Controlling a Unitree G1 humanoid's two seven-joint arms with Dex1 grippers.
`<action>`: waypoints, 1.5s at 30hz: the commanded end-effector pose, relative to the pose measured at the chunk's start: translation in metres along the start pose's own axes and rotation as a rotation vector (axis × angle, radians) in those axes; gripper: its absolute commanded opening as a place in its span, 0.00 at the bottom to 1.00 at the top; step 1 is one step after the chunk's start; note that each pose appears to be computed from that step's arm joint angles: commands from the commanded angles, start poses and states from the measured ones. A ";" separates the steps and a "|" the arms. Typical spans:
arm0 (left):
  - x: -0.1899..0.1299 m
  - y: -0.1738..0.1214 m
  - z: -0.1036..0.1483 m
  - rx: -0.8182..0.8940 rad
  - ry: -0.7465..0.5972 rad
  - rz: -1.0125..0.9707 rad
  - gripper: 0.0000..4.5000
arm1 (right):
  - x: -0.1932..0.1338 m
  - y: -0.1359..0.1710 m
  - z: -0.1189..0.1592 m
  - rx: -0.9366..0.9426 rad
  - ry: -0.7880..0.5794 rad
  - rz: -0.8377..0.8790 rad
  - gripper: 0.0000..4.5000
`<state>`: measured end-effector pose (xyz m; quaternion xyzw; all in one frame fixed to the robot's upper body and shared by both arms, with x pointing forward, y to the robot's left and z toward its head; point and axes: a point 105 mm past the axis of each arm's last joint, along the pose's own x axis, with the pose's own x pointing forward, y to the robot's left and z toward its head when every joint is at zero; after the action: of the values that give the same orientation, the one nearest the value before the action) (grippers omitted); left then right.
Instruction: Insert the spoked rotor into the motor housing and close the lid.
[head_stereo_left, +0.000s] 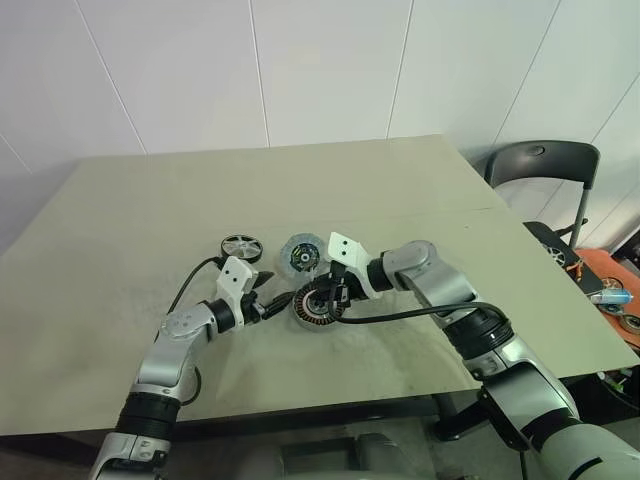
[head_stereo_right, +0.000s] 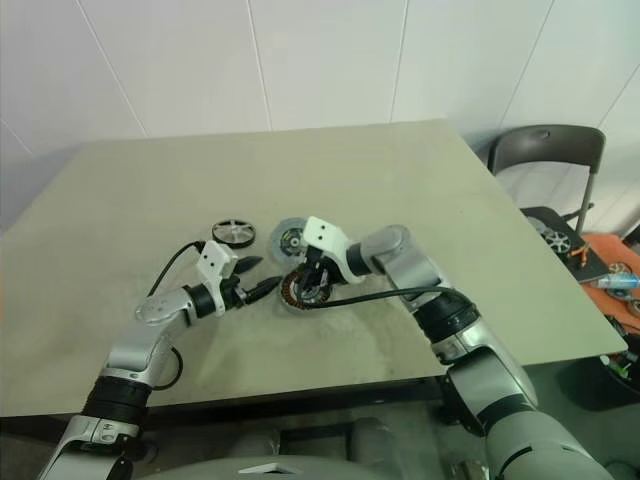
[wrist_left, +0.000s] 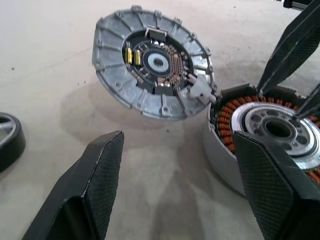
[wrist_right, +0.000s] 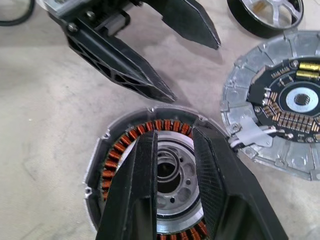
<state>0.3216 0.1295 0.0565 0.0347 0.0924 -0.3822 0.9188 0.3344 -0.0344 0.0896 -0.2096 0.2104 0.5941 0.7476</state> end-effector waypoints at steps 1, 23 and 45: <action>-0.001 0.001 0.017 0.042 -0.048 -0.002 0.81 | 0.005 -0.006 -0.001 -0.006 0.007 -0.044 0.26; -0.002 0.001 0.015 0.043 -0.033 -0.003 0.81 | -0.003 0.000 -0.013 0.003 0.009 0.021 0.26; -0.006 0.001 0.012 0.041 -0.021 0.001 0.81 | 0.003 -0.005 -0.004 0.089 -0.093 -0.005 0.26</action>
<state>0.3180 0.1333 0.0540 0.0397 0.1030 -0.3811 0.9179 0.3356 -0.0365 0.0784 -0.1406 0.2180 0.5936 0.7618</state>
